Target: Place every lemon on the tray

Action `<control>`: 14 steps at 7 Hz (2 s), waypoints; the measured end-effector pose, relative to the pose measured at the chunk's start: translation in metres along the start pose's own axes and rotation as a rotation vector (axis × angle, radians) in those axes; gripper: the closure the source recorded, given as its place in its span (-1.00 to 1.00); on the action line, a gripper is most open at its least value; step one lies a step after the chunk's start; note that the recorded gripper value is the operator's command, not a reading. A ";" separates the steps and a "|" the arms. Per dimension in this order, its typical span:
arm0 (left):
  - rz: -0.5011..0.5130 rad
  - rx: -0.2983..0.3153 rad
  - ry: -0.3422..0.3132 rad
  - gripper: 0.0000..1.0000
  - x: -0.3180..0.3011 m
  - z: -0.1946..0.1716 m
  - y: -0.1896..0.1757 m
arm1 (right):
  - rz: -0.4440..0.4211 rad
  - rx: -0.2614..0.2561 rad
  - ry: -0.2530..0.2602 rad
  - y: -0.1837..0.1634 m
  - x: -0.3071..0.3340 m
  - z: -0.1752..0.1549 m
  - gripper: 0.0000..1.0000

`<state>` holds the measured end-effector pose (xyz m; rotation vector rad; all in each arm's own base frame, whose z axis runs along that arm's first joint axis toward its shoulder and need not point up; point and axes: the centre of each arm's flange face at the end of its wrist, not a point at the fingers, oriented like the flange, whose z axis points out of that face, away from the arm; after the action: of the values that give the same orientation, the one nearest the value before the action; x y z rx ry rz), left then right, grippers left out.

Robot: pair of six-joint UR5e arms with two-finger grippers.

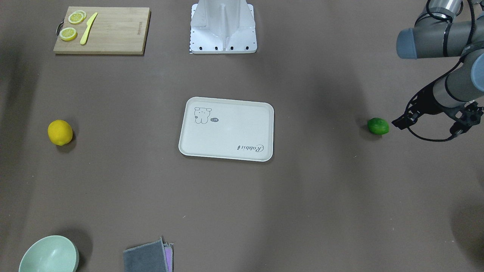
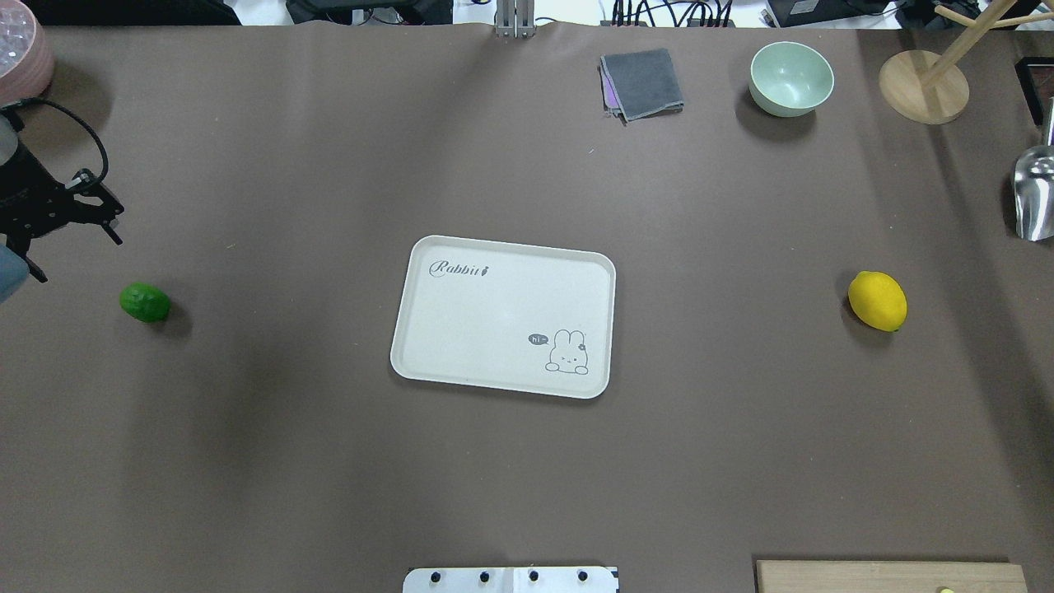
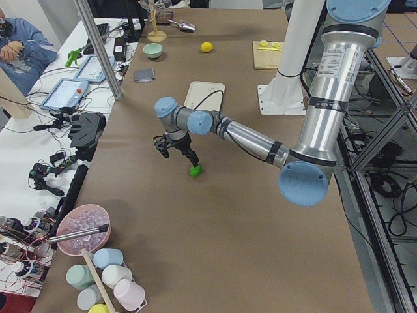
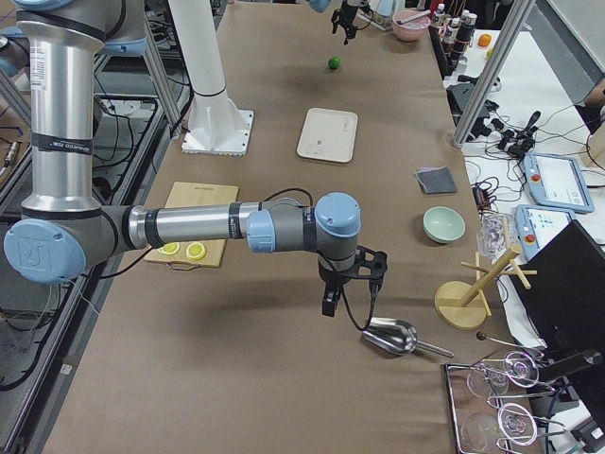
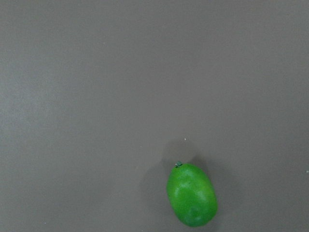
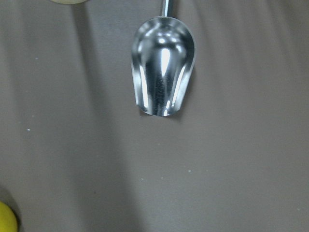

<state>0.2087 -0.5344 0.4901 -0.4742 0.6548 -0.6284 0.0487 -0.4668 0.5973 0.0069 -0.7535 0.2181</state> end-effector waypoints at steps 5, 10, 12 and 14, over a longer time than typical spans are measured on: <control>-0.130 -0.005 0.100 -0.94 -0.005 0.044 -0.024 | -0.106 -0.069 -0.083 0.013 -0.187 0.076 -1.00; -0.174 -0.015 0.155 -0.52 -0.027 0.102 0.014 | -0.201 -0.126 -0.045 0.029 -0.252 0.135 -1.00; -0.164 -0.009 0.153 0.99 -0.027 0.108 0.017 | -0.219 -0.151 -0.032 0.032 -0.258 0.158 -1.00; -0.139 -0.015 0.153 1.00 -0.023 0.108 0.019 | -0.237 -0.161 -0.033 0.036 -0.258 0.175 -1.00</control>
<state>0.2749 -0.4830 0.5641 -0.4923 0.7762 -0.7974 -0.2598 -0.4959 0.5477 -0.0524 -0.7938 -0.0685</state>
